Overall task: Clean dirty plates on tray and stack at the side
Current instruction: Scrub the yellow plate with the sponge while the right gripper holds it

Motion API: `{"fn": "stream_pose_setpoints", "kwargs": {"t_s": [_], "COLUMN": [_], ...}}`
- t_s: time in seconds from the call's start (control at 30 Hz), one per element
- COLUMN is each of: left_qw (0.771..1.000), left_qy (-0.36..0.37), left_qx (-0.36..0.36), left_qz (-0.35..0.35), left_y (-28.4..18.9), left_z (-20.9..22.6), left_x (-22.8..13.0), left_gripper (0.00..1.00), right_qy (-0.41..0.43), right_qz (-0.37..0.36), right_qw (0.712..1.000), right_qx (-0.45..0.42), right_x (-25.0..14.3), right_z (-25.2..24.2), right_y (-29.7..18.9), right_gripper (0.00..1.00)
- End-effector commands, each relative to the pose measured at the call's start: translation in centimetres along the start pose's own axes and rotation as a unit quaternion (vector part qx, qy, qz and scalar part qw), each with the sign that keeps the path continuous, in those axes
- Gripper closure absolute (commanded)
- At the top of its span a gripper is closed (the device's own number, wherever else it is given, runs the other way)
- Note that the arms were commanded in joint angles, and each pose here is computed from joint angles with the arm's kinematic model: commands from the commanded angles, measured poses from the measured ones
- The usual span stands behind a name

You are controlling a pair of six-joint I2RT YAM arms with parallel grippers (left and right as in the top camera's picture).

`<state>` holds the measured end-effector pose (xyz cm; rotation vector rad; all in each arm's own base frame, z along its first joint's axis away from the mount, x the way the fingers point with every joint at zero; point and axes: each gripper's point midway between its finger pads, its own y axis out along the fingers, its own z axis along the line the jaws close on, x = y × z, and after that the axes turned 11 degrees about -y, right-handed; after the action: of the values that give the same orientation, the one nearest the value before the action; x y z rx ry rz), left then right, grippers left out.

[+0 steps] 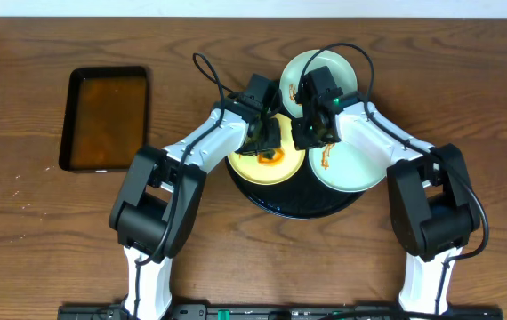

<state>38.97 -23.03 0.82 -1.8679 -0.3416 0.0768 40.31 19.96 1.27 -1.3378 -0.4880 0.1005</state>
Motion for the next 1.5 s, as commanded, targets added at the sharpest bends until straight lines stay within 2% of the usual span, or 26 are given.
{"fn": "stream_pose_setpoints", "kwargs": {"t_s": [0.0,0.13,0.33,0.47,0.57,0.73,0.87,1.17,1.27,1.47], "left_qw": [0.995,0.984,0.977,0.977,0.984,0.995,0.996,0.997,0.991,0.986], "left_qy": [-0.017,-0.006,0.021,0.019,0.02,0.003,-0.015,-0.023,-0.027,0.008], "left_qx": [0.095,0.157,0.17,0.145,0.103,0.018,-0.004,0.039,0.096,0.147], "left_qz": [-0.03,-0.08,-0.129,-0.153,-0.142,-0.097,-0.083,-0.06,-0.087,-0.081], "left_y": [0.6,-1.5,-4.8,-7.1,-7.5,-5.9,-3.8,0.9,0.6,-0.9], "left_z": [5.1,7.6,7.5,6.2,4.6,1.5,0.4,2.7,5.2,8.2], "left_x": [1.3,3.3,5.1,5.7,5.3,4.0,3.6,3.0,3.8,4.5], "left_gripper": [0.92,0.92,0.92,0.93,0.92,0.92,0.92,0.92,0.92,0.93], "right_qy": [-0.009,-0.009,-0.009,-0.009,-0.009,-0.009,-0.009,-0.009,-0.009,-0.013], "right_qz": [0.0,0.0,0.0,-0.001,-0.001,-0.002,-0.002,-0.002,-0.001,0.0], "right_qw": [1.0,1.0,1.0,1.0,1.0,1.0,1.0,1.0,1.0,1.0], "right_qx": [0.01,0.01,0.01,0.01,0.01,0.01,0.01,0.01,0.01,0.01], "right_x": [0.2,0.2,0.3,0.3,0.3,0.3,0.3,0.3,0.3,0.3], "right_z": [0.6,0.6,0.6,0.6,0.6,0.6,0.6,0.6,0.6,0.6], "right_y": [0.2,0.2,0.2,0.2,0.2,0.2,0.2,0.2,0.2,0.2], "right_gripper": [0.99,0.99,0.99,0.99,0.99,0.99,0.99,0.99,0.99,0.99]}}
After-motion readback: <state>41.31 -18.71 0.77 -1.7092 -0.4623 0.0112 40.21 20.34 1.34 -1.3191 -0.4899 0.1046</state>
